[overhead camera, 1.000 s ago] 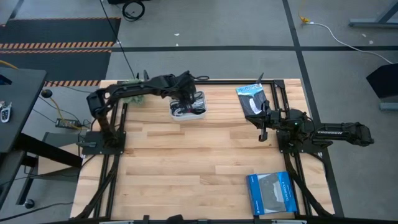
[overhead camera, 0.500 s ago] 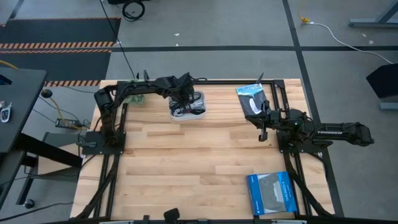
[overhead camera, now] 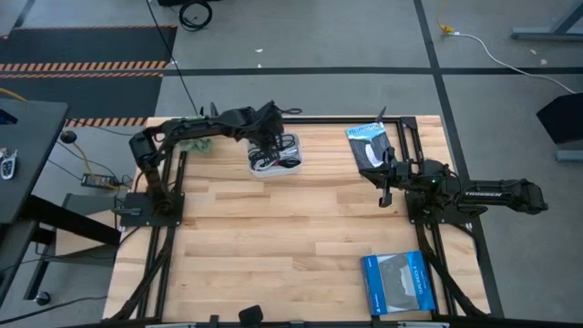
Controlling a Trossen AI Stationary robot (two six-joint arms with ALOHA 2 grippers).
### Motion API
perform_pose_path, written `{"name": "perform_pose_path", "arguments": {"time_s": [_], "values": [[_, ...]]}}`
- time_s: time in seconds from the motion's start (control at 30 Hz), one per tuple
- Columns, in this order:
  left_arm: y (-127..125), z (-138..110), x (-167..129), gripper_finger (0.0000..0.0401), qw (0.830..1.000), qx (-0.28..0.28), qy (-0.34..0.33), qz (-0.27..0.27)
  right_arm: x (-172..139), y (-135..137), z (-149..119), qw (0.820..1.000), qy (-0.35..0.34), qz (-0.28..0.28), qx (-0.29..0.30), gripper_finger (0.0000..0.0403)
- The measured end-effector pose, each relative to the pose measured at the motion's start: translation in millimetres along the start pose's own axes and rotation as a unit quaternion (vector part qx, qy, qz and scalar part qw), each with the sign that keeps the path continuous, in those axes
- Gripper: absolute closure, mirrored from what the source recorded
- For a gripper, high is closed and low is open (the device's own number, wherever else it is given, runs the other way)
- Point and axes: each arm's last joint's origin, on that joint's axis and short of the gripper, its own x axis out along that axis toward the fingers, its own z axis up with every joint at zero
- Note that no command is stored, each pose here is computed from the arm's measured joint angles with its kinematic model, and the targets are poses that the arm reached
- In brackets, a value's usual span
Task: Pick and place USB-C Cables
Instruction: Put the black charger cable into the white bin, then return to Home Position
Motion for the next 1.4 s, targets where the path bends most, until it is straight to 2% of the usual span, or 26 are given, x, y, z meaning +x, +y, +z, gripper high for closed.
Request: {"name": "perform_pose_path", "arguments": {"time_s": [0.17,0.33,0.43,0.67,1.07,1.3,1.4], "values": [[2.7,4.4,-27.3,0.0389,0.999,-0.009,-0.040,-0.007,0.0,0.0,0.1,1.000,0.000,0.000,0.000,0.0383],[-3.3,9.3,-64.6,0.0389,0.988,-0.038,-0.106,-0.105,0.0,0.0,0.0,1.000,0.000,0.000,0.000,0.0383],[-10.0,12.0,-90.4,0.0389,0.979,-0.046,-0.148,-0.134,0.0,0.0,0.1,1.000,0.000,0.000,0.000,0.0383],[-18.4,8.3,-154.6,0.0390,0.957,-0.061,-0.241,-0.149,0.0,0.0,0.1,1.000,0.000,0.000,0.000,0.0383],[-8.5,-23.5,-243.1,0.0390,0.918,-0.084,-0.357,-0.151,0.0,0.0,0.1,1.000,0.000,0.000,0.000,0.0383],[-5.7,-35.8,-288.4,0.0390,0.861,-0.075,-0.460,-0.203,0.0,0.0,0.1,1.000,0.000,0.000,0.000,0.0383],[-5.0,-42.3,-310.6,0.0390,0.827,-0.077,-0.512,-0.219,0.0,0.0,0.1,1.000,0.000,0.000,0.000,0.0383]]}}
